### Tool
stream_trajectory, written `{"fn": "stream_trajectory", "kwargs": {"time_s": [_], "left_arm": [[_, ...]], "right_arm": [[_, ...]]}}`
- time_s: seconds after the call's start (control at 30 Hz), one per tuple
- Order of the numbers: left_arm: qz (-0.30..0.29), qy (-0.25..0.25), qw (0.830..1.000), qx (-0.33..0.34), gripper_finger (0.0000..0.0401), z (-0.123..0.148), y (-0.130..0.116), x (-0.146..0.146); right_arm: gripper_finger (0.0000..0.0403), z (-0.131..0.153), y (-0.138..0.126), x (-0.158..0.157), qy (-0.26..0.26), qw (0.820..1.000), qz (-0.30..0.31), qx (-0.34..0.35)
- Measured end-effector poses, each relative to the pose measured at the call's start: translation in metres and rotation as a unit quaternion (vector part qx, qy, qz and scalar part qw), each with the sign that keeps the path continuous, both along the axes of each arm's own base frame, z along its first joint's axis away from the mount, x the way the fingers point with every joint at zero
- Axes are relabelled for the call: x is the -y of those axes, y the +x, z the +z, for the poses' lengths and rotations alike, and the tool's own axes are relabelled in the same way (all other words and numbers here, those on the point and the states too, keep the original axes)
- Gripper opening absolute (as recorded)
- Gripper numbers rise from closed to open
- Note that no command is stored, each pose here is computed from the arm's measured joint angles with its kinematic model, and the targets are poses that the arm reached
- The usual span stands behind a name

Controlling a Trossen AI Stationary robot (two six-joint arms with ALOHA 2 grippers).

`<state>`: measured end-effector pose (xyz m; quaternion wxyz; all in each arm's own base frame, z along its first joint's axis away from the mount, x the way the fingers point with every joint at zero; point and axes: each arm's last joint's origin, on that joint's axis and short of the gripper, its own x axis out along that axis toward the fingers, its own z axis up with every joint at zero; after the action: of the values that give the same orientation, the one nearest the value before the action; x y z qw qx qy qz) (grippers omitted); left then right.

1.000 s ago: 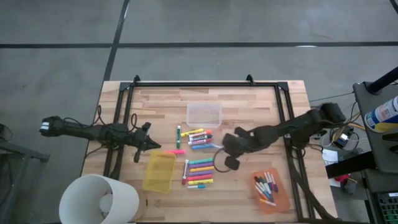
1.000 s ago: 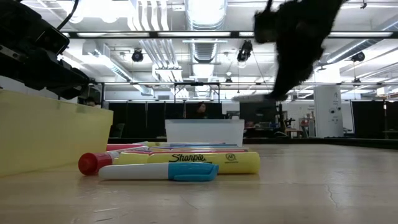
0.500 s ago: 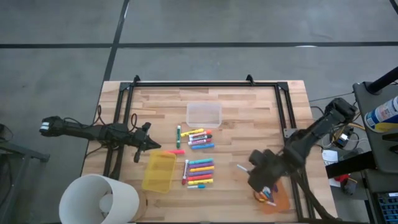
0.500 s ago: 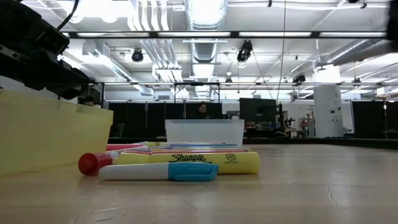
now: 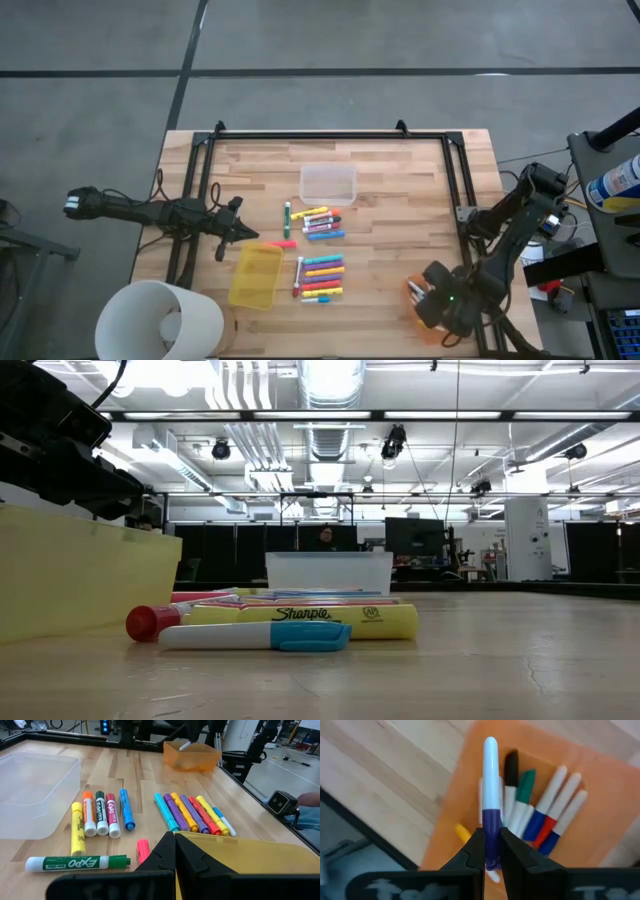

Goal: Pick & Place Markers
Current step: Put the small purple highlighter pen into the orange bin, then put the small blue highlighter pen into the orange bin

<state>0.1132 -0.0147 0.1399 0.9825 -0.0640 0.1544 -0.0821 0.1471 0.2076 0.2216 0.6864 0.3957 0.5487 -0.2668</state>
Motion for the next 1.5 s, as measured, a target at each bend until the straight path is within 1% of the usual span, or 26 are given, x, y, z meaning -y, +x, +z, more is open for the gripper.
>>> {"fn": "stream_trajectory", "kwargs": {"time_s": [0.17, 0.27, 0.37, 0.57, 0.73, 0.83, 0.97, 1.17, 1.37, 1.5], "left_arm": [[0.000, 0.000, 1.000, 0.000, 0.0000, 0.000, 0.000, 0.000], [0.000, 0.000, 1.000, 0.000, 0.0000, 0.000, 0.000, 0.000], [0.000, 0.000, 1.000, 0.000, 0.0000, 0.000, 0.000, 0.000], [0.000, 0.000, 1.000, 0.000, 0.0000, 0.000, 0.000, 0.000], [0.000, 0.000, 1.000, 0.000, 0.0000, 0.000, 0.000, 0.000], [0.000, 0.000, 1.000, 0.000, 0.0000, 0.000, 0.000, 0.000], [0.000, 0.000, 1.000, 0.000, 0.0000, 0.000, 0.000, 0.000], [0.000, 0.000, 1.000, 0.000, 0.0000, 0.000, 0.000, 0.000], [0.000, 0.000, 1.000, 0.000, 0.0000, 0.000, 0.000, 0.000], [0.000, 0.000, 1.000, 0.000, 0.0000, 0.000, 0.000, 0.000]], "right_arm": [[0.0029, -0.014, 0.002, -0.006, -0.006, 0.999, 0.007, -0.047], [0.0036, -0.019, 0.003, -0.008, -0.012, 0.998, 0.007, -0.055], [0.0054, -0.021, 0.003, -0.008, -0.015, 0.998, -0.002, -0.060], [0.0104, -0.023, 0.002, -0.006, -0.029, 0.997, -0.008, -0.070], [0.0137, -0.019, 0.001, -0.005, -0.017, 0.997, -0.031, -0.066], [0.0147, -0.015, 0.000, -0.004, -0.005, 0.997, -0.049, -0.062], [0.0149, -0.009, -0.001, -0.002, 0.010, 0.995, -0.077, -0.056], [0.0136, 0.004, 0.007, 0.005, 0.013, 0.995, -0.086, -0.045], [0.0123, 0.025, 0.027, 0.020, -0.026, 0.997, -0.068, 0.020], [0.0116, 0.040, 0.046, 0.031, -0.053, 0.996, -0.035, 0.059]]}}
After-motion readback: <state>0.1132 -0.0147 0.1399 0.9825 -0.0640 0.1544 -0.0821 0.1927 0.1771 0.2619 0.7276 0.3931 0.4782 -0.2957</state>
